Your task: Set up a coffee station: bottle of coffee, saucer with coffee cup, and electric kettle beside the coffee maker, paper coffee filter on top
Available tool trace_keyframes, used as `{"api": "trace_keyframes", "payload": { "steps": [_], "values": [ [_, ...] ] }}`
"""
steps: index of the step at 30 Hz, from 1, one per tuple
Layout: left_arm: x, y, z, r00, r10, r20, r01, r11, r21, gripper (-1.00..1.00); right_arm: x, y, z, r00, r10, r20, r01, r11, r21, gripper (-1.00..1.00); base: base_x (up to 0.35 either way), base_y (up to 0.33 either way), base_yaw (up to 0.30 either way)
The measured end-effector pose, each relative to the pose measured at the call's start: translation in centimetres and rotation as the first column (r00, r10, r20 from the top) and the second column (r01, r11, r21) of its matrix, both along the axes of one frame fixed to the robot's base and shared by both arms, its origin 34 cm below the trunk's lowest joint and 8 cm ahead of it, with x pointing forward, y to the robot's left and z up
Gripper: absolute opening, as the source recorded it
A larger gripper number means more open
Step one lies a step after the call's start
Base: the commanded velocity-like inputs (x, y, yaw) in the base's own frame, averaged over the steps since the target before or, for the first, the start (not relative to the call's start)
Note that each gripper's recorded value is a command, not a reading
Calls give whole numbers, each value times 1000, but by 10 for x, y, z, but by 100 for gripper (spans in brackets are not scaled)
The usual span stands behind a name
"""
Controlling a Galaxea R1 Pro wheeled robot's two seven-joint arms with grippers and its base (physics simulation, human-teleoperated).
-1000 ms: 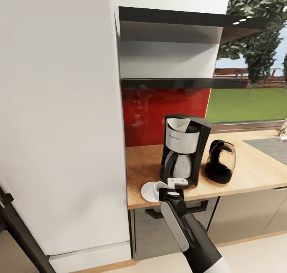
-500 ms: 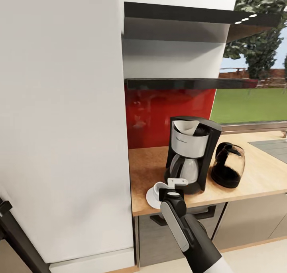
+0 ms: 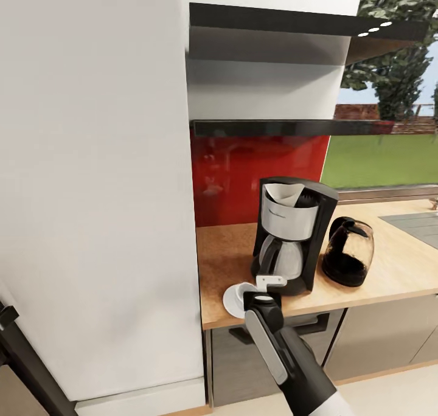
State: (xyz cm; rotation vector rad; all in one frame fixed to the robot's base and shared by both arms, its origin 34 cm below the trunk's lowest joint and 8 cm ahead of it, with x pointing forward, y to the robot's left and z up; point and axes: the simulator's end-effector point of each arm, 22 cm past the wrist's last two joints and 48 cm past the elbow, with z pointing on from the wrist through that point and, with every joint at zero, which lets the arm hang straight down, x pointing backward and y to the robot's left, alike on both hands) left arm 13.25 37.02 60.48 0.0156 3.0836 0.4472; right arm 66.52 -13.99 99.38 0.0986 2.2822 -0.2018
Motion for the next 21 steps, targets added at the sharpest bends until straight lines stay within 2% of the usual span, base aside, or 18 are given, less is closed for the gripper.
{"api": "trace_keyframes", "payload": {
  "steps": [5,11,21],
  "values": [
    [0,0,0,1000,0,0,0,1000,0,100,-3,-2,-13,1000,-2,-31,2,1000,-12,-100,0,0,0],
    [0,0,0,1000,1,0,-1,1000,0,100,-4,-2,-14,999,-2,-33,2,1000,-13,-100,12,0,0],
    [0,0,0,1000,1,0,-1,1000,0,100,-4,-2,-14,999,-2,-33,1,1000,-13,-100,105,0,0]
  ]
}}
